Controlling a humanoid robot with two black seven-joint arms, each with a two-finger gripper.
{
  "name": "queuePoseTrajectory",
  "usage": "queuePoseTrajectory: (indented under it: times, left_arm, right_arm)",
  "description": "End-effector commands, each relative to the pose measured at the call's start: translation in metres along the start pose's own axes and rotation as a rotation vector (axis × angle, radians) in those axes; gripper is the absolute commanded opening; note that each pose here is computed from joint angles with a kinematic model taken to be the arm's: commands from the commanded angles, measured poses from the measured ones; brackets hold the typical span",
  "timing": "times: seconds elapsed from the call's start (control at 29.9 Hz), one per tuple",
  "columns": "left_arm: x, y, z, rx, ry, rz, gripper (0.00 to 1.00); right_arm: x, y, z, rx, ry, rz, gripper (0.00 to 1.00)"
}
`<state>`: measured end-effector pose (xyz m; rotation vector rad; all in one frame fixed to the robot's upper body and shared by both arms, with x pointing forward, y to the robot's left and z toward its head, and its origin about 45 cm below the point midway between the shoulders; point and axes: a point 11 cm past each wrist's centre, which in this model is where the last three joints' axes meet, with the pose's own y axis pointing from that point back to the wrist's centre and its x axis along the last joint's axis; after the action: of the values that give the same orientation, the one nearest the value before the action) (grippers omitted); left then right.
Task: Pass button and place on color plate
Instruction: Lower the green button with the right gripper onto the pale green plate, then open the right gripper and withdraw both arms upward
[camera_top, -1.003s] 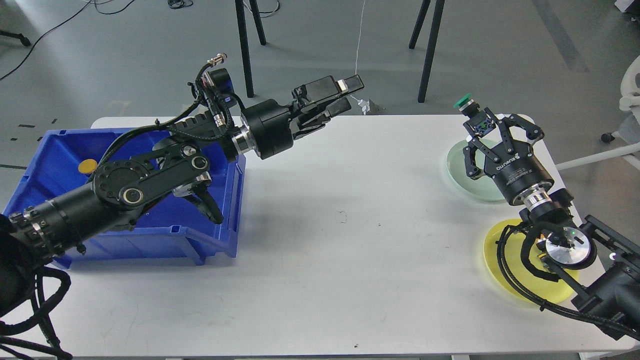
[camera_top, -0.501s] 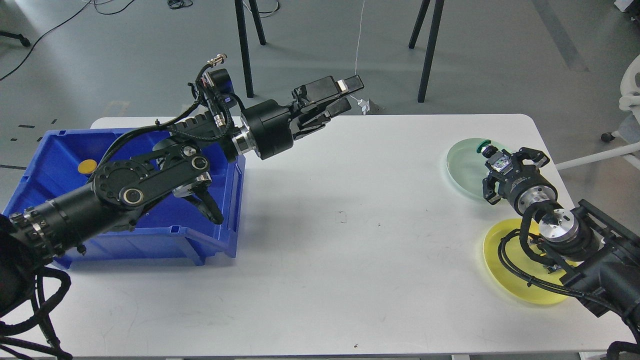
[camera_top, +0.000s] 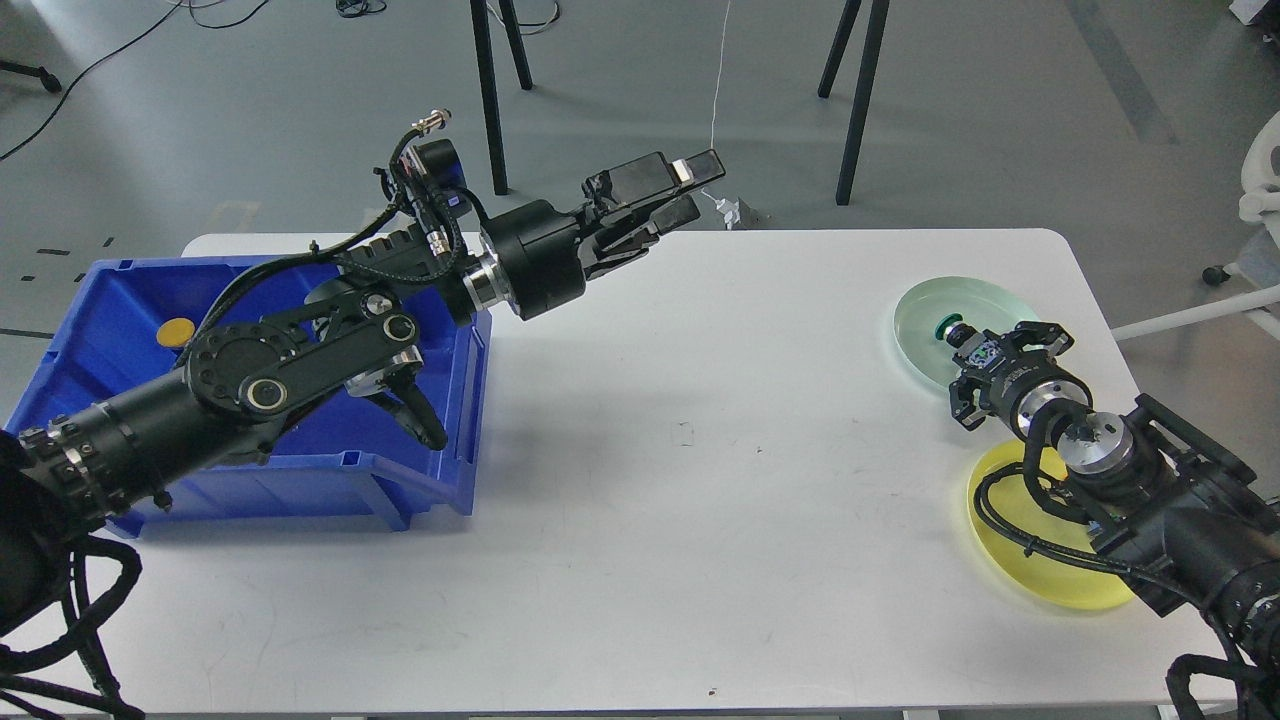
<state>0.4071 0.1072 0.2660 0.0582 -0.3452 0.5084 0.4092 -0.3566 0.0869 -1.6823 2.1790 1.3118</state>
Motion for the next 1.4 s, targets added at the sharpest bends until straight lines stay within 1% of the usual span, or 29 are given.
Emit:
queuePoseTrajectory:
  times: [0.0,0.2,0.23,0.4,0.47,0.5,0.6,0.67,0.8,0.9,1.0,1.07,1.17,1.27,1.37]
  left_arm:
    - [0.0,0.0,0.0,0.0,-0.001,0.0,0.81]
    - [0.0,0.0,0.0,0.0,0.0,0.0,0.81]
    - [0.0,0.0,0.0,0.0,-0.001,0.0,0.81]
    - [0.0,0.0,0.0,0.0,0.0,0.0,0.81]
    - [0.0,0.0,0.0,0.0,-0.001,0.0,0.81]
    - [0.0,0.0,0.0,0.0,-0.001,0.0,0.81]
    - [0.005,0.0,0.002,-0.014,0.029,0.029,0.82]
    - [0.02,0.004,0.004,-0.038,0.103,0.098,0.82]
    - [0.042,0.024,0.003,-0.082,0.228,0.206,0.83]
    - [0.052,0.044,-0.001,-0.085,0.262,0.218,0.83]
    - [0.063,0.064,0.003,-0.14,0.322,0.227,0.83]
    - [0.069,0.082,0.001,-0.193,0.383,0.257,0.83]
    - [0.088,0.117,-0.004,-0.265,0.431,0.408,0.84]
    - [0.098,0.14,-0.008,-0.305,0.451,0.5,0.84]
    - [0.098,0.145,-0.011,-0.307,0.456,0.515,0.84]
  right_arm:
    - [-0.003,0.0,-0.002,0.007,-0.009,-0.008,0.21]
    - [-0.003,0.0,-0.003,0.012,-0.013,-0.005,0.52]
    - [-0.003,0.0,-0.004,0.014,-0.016,-0.004,0.54]
    - [-0.003,0.0,-0.007,0.022,-0.033,-0.006,0.78]
    - [-0.004,0.0,-0.008,0.028,-0.039,-0.011,0.94]
    - [-0.007,0.0,-0.009,0.028,-0.04,-0.02,0.98]
    - [-0.029,0.002,-0.013,0.038,-0.035,-0.099,0.98]
    - [-0.06,0.008,-0.022,0.055,-0.033,-0.217,0.98]
    - [-0.103,0.033,-0.057,0.114,-0.003,-0.406,0.98]
    - [-0.141,0.051,-0.063,0.119,0.028,-0.554,0.98]
    - [-0.17,0.074,-0.065,0.122,0.069,-0.723,0.98]
    - [-0.181,0.085,-0.063,0.126,0.114,-0.836,0.98]
    - [-0.185,0.096,-0.06,0.14,0.157,-0.976,0.98]
    - [-0.178,0.092,-0.061,0.157,0.145,-0.954,0.98]
    - [-0.178,0.09,-0.057,0.153,0.131,-0.949,0.98]
